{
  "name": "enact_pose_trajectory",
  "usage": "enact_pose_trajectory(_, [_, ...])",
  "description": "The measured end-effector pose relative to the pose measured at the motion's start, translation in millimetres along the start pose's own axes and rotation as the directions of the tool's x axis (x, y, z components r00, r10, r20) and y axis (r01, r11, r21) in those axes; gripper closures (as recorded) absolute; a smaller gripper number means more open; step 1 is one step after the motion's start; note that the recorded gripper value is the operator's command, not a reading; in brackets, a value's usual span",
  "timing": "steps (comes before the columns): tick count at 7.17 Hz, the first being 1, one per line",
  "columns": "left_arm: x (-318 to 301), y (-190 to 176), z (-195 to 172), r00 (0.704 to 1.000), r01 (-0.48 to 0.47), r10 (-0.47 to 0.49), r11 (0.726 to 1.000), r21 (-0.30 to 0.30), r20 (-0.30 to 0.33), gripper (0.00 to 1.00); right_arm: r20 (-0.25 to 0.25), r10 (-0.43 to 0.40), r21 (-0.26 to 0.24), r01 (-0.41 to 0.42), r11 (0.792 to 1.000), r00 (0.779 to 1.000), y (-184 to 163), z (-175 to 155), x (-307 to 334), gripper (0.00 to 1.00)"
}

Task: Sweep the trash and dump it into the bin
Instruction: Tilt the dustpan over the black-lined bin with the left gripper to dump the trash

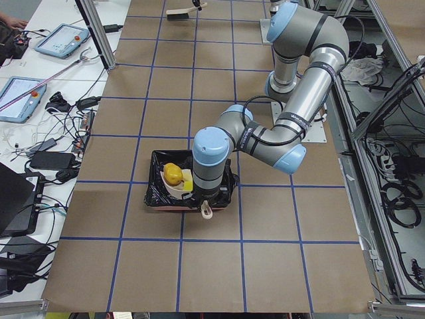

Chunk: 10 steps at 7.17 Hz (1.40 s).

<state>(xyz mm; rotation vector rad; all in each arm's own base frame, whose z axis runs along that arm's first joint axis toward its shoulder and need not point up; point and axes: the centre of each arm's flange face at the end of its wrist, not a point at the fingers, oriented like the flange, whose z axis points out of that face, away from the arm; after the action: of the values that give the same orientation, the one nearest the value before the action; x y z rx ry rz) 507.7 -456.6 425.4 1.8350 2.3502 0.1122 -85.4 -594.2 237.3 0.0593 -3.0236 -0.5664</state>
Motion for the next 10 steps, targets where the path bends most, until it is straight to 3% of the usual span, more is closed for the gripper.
enact_pose_trajectory(4, [-20, -27, -10, 0.986, -0.162, 0.159, 0.982, -0.099, -0.047, 0.67, 0.028, -0.005, 0.026, 0.005, 1.000, 1.000, 6, 2, -5, 0.89])
enact_pose_trajectory(8, [-42, -44, -23, 0.979, -0.198, 0.203, 0.955, -0.219, -0.002, 0.67, 0.014, -0.001, 0.047, 0.000, 0.999, 1.000, 6, 7, -6, 0.89])
enact_pose_trajectory(10, [-53, -67, -37, 0.973, -0.225, 0.231, 0.936, -0.272, -0.010, 0.67, 0.012, -0.001, 0.046, 0.000, 0.999, 1.000, 6, 7, -6, 0.89])
